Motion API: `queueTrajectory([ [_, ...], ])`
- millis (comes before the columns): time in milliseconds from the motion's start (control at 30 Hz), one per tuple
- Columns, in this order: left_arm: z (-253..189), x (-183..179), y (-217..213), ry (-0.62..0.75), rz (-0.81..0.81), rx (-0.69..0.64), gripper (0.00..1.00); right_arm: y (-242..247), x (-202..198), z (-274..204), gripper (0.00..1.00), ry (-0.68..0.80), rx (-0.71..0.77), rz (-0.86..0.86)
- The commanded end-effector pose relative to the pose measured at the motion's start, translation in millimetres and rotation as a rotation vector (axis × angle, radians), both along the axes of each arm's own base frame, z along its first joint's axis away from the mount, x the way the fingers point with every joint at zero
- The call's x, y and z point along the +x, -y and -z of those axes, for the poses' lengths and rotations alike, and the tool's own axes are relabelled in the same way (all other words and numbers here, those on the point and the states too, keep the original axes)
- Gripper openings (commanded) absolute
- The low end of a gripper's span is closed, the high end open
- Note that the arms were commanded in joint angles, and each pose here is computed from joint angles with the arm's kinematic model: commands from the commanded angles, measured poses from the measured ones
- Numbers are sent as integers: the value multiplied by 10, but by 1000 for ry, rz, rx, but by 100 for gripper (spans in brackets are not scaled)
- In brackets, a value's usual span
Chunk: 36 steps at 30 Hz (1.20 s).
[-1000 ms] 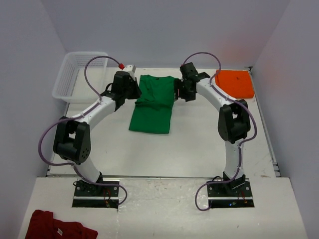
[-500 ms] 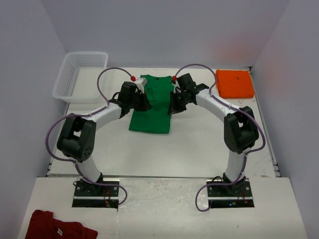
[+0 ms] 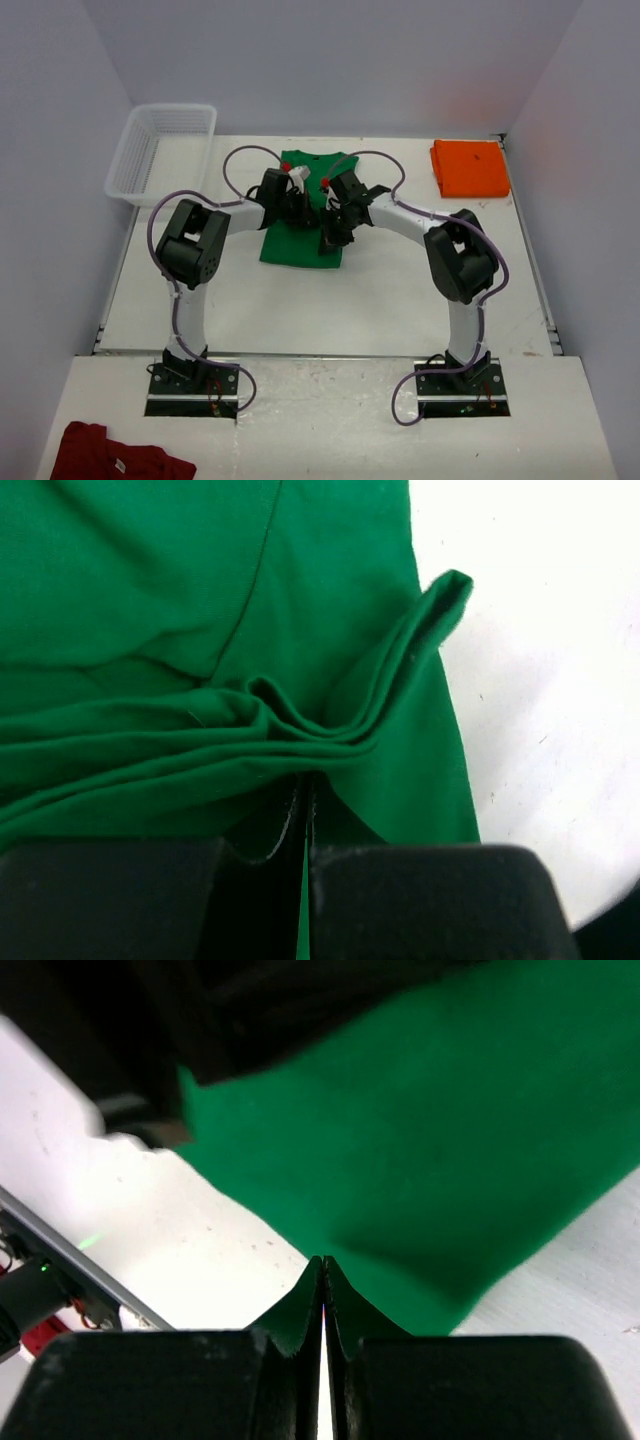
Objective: Fold and stack the t-shirts
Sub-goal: Fold the folded rectangular tshirt in 1/3 of the way
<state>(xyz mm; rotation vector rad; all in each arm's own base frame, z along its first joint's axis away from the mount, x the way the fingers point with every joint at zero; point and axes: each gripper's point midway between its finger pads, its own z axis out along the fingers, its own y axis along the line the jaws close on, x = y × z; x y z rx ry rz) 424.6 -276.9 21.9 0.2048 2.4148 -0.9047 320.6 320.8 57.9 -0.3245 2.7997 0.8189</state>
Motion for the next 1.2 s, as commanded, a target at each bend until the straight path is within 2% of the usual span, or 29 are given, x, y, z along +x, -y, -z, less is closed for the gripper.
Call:
queueTrajectory([
  [0, -251, 222, 143, 85, 20, -64, 0, 118, -74, 113, 0, -18, -29, 48],
  [333, -278, 306, 73, 92, 6, -57, 0, 356, -309, 567, 0, -111, -122, 143],
  [633, -328, 347, -148, 111, -26, 19, 0, 547, -457, 518, 0, -84, -145, 178],
  [800, -714, 284, -180, 177, -54, -6, 0, 696, -504, 491, 0, -59, -174, 202],
  [1033, -1252, -41, -111, 260, -39, -38, 0, 729, -678, 168, 0, 25, -95, 155],
  [1100, -1378, -104, -176, 266, -72, -25, 0, 751, -663, 28, 37, 55, -68, 172],
  [1167, -1344, -170, -318, 233, -130, 24, 0, 776, -635, 2, 57, 45, -45, 185],
])
